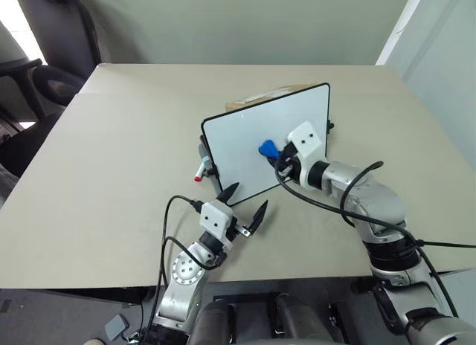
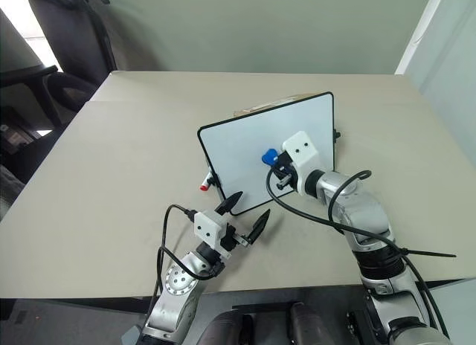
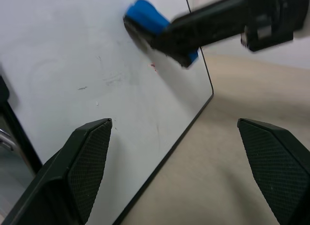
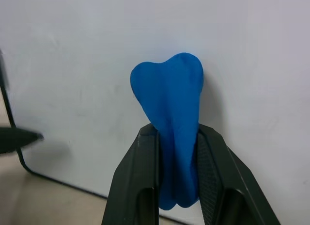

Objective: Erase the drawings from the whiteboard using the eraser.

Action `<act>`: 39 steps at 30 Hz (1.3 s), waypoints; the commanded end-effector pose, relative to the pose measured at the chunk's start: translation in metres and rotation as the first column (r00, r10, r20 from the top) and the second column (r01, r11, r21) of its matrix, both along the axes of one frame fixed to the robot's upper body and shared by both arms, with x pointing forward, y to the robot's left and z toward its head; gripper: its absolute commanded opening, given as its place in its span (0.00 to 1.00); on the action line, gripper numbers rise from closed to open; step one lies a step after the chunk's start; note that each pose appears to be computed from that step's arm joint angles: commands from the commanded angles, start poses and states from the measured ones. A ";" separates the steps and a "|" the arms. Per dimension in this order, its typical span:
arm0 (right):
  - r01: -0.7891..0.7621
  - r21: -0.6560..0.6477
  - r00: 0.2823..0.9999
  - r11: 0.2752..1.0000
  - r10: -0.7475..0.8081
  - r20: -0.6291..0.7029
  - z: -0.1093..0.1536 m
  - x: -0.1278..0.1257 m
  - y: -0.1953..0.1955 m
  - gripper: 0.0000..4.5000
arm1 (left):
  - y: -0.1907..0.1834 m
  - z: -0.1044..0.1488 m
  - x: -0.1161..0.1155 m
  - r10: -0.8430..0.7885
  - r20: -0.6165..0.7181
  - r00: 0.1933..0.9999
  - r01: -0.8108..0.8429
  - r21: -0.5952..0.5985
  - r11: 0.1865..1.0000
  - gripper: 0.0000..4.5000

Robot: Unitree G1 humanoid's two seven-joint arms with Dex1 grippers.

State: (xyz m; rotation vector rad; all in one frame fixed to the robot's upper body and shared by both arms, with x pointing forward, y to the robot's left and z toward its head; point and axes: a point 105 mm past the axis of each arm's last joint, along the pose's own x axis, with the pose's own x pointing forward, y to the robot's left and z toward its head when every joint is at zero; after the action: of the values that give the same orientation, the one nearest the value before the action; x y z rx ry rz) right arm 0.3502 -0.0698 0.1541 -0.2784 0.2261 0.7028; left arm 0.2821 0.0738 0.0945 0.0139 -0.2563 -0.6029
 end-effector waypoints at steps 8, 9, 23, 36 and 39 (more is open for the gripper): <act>0.068 -0.115 0.991 0.991 -0.081 -0.111 -0.040 0.000 -0.024 0.21 | -0.001 0.010 -0.002 -0.003 0.040 0.999 0.004 -0.009 1.000 1.00; 0.068 -0.109 0.992 0.992 -0.078 -0.097 -0.036 0.000 -0.026 0.21 | 0.000 0.010 -0.002 -0.003 0.040 0.999 0.003 -0.010 1.000 1.00; 0.265 -0.069 0.964 0.962 -0.261 0.054 0.018 -0.006 -0.114 0.21 | -0.003 0.008 0.002 -0.006 0.038 0.999 0.007 -0.014 1.000 1.00; 0.355 -0.180 0.920 0.917 -0.377 -0.110 -0.042 -0.013 -0.151 0.36 | -0.008 0.005 0.003 -0.013 0.033 0.999 0.014 -0.014 1.000 1.00; 0.331 -0.163 0.933 0.929 -0.348 -0.088 -0.035 -0.016 -0.146 0.59 | -0.005 0.005 0.003 -0.011 0.034 0.999 0.012 -0.016 1.000 1.00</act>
State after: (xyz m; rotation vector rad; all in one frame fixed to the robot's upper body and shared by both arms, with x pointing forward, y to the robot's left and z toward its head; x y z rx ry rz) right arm 0.3336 -0.2171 0.1021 -0.3005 0.4956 0.3502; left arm 0.2860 0.0664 0.0922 0.0032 -0.2578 -0.6156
